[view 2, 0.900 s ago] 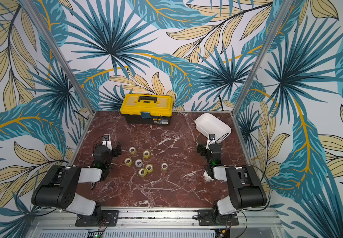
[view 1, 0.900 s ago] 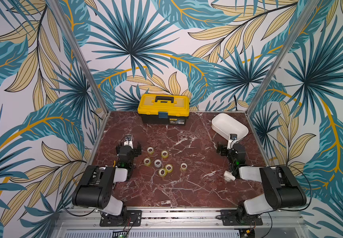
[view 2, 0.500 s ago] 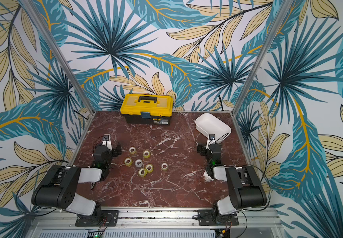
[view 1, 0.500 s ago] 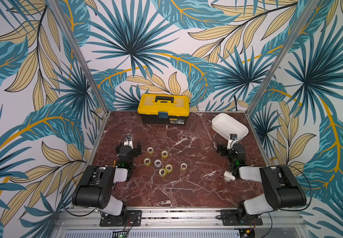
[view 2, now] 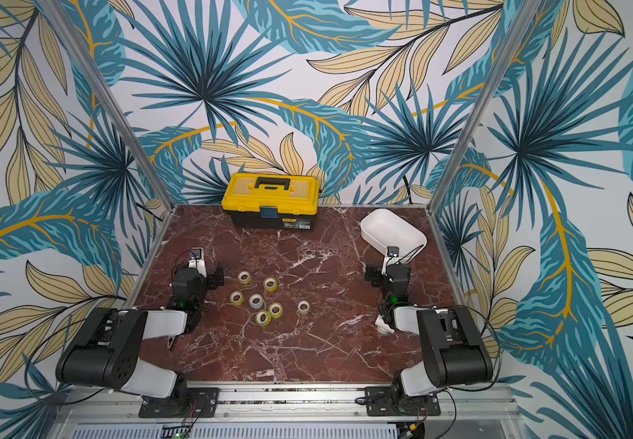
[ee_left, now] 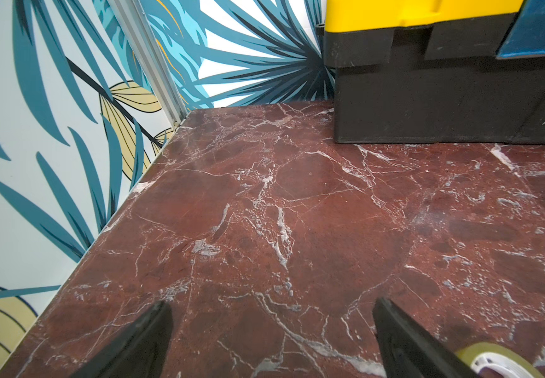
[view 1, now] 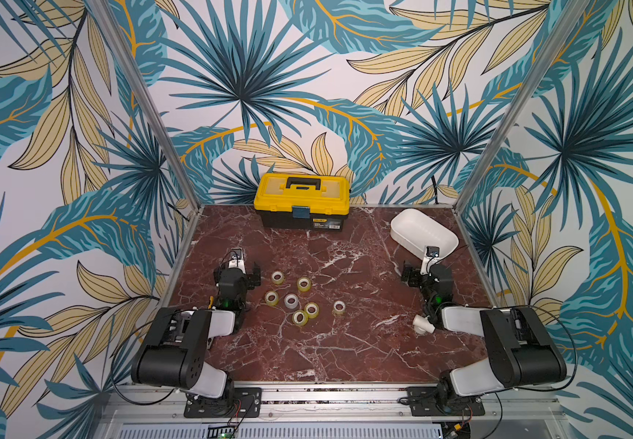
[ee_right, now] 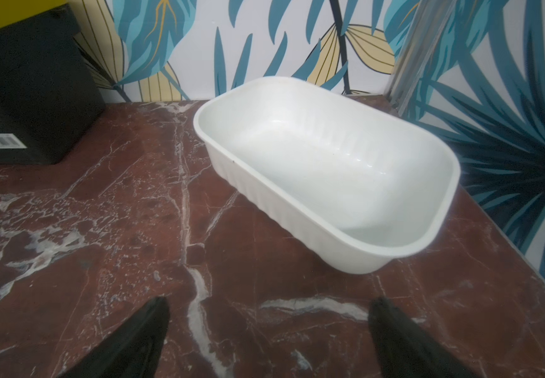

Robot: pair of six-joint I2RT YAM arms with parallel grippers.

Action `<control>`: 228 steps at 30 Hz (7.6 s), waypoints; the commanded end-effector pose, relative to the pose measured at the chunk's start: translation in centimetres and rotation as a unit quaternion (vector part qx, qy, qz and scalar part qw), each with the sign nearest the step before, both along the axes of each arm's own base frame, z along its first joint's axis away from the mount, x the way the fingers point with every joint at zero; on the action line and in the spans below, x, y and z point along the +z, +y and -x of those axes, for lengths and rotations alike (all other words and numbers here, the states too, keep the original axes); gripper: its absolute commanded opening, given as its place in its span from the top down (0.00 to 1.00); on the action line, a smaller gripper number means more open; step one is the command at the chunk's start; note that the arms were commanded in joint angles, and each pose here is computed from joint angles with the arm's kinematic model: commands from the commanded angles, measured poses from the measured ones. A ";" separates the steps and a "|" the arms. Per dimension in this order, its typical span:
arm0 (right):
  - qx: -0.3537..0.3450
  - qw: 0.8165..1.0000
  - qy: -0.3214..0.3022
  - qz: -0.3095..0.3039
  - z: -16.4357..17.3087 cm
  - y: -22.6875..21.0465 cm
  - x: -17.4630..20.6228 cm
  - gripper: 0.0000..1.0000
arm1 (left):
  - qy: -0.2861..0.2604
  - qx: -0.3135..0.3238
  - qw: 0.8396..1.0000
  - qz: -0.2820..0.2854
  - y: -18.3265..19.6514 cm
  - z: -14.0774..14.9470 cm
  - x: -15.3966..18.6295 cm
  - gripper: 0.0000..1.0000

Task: Put the transparent tape into the storage box
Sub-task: Pick up the storage box at the center of the board, then place the storage box at the center of the board, then pick up the tape at the center of the board, then place the tape in the storage box.

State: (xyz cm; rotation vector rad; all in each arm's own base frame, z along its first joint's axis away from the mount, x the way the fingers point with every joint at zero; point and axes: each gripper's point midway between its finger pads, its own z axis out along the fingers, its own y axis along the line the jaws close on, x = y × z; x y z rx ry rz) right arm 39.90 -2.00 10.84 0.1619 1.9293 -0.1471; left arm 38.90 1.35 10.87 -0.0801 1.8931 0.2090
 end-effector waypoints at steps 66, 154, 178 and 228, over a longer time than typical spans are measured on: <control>-0.188 0.870 0.346 -0.297 2.7 -4.6 1.0 1.00 | 0.061 -0.184 0.969 0.152 -14.3 1.9 15.5 0.00; 0.033 0.923 0.368 -0.109 2.4 15.2 5.3 0.06 | 0.364 0.026 0.899 0.244 -10.5 1.5 -5.4 0.04; 0.046 0.922 0.370 -0.101 1.2 15.9 5.4 0.07 | 0.366 0.085 0.906 0.197 -8.1 -0.4 -7.1 0.20; 0.029 0.939 0.326 -0.102 3.9 13.6 9.9 0.00 | 0.320 -0.260 0.905 0.100 -33.0 -3.5 8.1 1.00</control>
